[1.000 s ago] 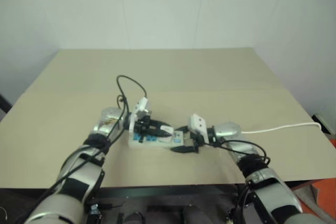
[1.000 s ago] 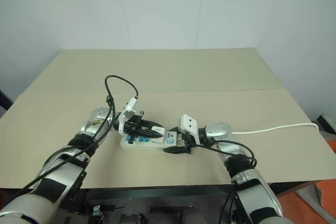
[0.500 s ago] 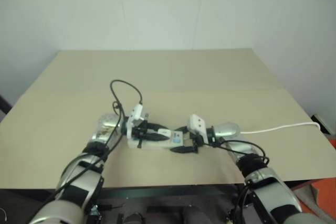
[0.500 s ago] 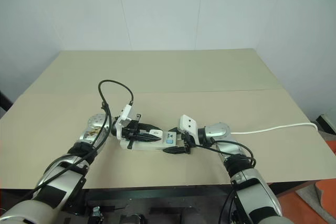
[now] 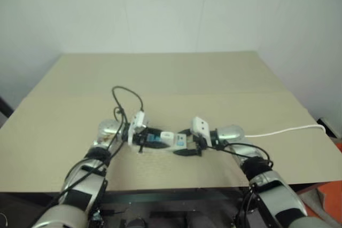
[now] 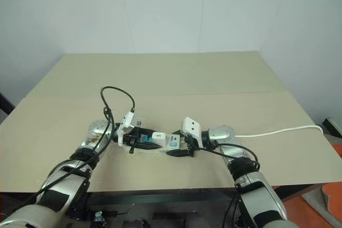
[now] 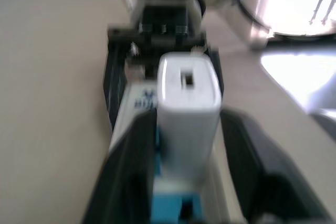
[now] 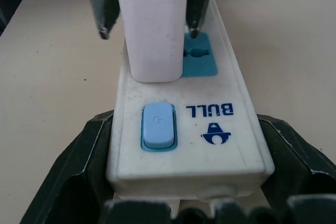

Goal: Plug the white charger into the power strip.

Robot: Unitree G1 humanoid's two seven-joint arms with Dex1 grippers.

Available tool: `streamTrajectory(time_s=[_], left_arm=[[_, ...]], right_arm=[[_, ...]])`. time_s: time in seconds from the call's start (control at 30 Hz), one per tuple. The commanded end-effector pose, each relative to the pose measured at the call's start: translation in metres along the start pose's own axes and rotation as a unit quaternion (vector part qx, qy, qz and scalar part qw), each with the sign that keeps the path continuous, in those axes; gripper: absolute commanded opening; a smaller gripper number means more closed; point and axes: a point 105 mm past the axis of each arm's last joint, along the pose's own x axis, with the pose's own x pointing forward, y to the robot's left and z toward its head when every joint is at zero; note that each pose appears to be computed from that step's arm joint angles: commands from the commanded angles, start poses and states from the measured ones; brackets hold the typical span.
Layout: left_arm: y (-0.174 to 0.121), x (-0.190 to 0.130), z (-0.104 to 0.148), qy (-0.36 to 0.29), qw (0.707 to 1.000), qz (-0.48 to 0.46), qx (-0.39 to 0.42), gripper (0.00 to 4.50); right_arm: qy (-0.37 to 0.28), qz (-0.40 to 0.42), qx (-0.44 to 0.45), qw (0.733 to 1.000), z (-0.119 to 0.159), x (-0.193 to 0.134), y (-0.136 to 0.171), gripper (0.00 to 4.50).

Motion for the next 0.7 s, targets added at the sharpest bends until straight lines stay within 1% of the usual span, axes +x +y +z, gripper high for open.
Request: streamTrajectory(time_s=[0.03, 0.13, 0.17, 0.3, 0.43, 0.47, 0.5, 0.53, 0.6, 0.7], left_arm=[[-0.007, -0.005, -0.018, 0.021, 0.999, 0.003, -0.033, 3.34], [-0.005, -0.007, -0.017, 0.035, 0.999, 0.001, -0.014, 4.29], [-0.004, -0.007, -0.013, 0.031, 0.999, 0.002, -0.011, 4.42], [0.002, -0.013, 0.000, 0.023, 1.000, 0.007, -0.002, 4.42], [0.006, -0.030, 0.017, 0.014, 1.000, 0.018, 0.001, 4.42], [0.007, -0.038, 0.025, 0.007, 1.000, 0.024, 0.006, 4.42], [0.007, -0.045, 0.032, 0.004, 1.000, 0.028, 0.013, 4.50], [0.006, -0.051, 0.037, 0.002, 0.999, 0.030, 0.017, 4.50], [0.004, -0.059, 0.042, 0.003, 0.999, 0.033, 0.017, 4.50], [0.000, -0.089, 0.045, 0.020, 0.997, 0.069, 0.031, 4.50]], right_arm=[[0.027, -0.015, 0.001, 1.000, -0.010, -0.007, -0.003, 3.44], [0.028, -0.017, 0.001, 0.999, -0.010, -0.006, -0.004, 3.44], [0.027, -0.017, 0.001, 0.999, -0.010, -0.006, -0.005, 3.44], [0.026, -0.020, 0.001, 0.999, -0.009, -0.006, -0.006, 3.44], [0.015, -0.028, 0.008, 0.999, -0.005, -0.008, -0.010, 3.44], [0.014, -0.034, 0.007, 0.999, -0.004, -0.011, -0.012, 3.44], [0.009, -0.037, 0.010, 0.999, -0.002, -0.014, -0.013, 4.18], [0.005, -0.038, 0.013, 0.999, 0.000, -0.017, -0.014, 4.43], [0.002, -0.039, 0.012, 0.999, 0.003, -0.022, -0.015, 4.47], [-0.007, -0.040, -0.011, 0.999, 0.015, -0.046, -0.015, 4.47]])
